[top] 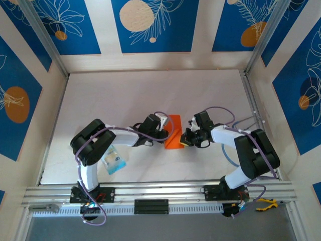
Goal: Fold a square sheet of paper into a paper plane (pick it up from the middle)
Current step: Fold the triangle a second time at the center of the table.
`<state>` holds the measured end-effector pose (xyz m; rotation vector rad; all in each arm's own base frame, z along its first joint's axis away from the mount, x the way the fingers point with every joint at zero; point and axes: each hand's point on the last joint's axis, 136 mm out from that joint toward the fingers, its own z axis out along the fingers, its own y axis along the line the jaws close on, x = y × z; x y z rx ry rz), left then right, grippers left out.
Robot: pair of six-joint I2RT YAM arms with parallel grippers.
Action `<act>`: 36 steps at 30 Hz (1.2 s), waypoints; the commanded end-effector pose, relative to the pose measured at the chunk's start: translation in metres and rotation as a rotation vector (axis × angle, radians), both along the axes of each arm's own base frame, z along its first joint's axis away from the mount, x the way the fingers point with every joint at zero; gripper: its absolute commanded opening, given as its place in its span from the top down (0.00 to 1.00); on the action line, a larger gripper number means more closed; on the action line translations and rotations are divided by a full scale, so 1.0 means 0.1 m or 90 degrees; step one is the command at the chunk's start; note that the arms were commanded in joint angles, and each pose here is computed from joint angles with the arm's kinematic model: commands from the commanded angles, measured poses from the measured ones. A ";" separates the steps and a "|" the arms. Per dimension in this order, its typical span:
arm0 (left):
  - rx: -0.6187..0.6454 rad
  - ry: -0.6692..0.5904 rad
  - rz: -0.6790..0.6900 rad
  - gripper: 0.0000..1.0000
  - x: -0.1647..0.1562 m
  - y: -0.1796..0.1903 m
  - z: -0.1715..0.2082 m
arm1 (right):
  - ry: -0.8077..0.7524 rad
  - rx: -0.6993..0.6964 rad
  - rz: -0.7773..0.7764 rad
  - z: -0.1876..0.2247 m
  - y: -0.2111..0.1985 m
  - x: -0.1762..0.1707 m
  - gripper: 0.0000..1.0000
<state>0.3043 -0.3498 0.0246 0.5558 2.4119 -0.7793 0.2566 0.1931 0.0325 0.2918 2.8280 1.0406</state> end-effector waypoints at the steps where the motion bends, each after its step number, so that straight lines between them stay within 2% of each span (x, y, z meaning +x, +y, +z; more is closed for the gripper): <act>1: 0.034 0.031 -0.004 0.98 -0.04 0.11 -0.22 | -0.029 0.093 -0.014 0.27 0.15 0.10 0.96; 5: 0.035 0.031 -0.002 0.97 -0.04 0.11 -0.22 | -0.023 0.145 -0.036 0.33 0.30 0.20 0.99; 18: 0.032 0.035 -0.001 0.98 -0.02 0.12 -0.22 | 0.008 0.154 -0.061 0.17 0.53 0.39 1.00; 36: 0.034 0.041 0.002 0.98 0.00 0.14 -0.23 | 0.053 0.112 -0.100 -0.23 0.34 0.27 1.00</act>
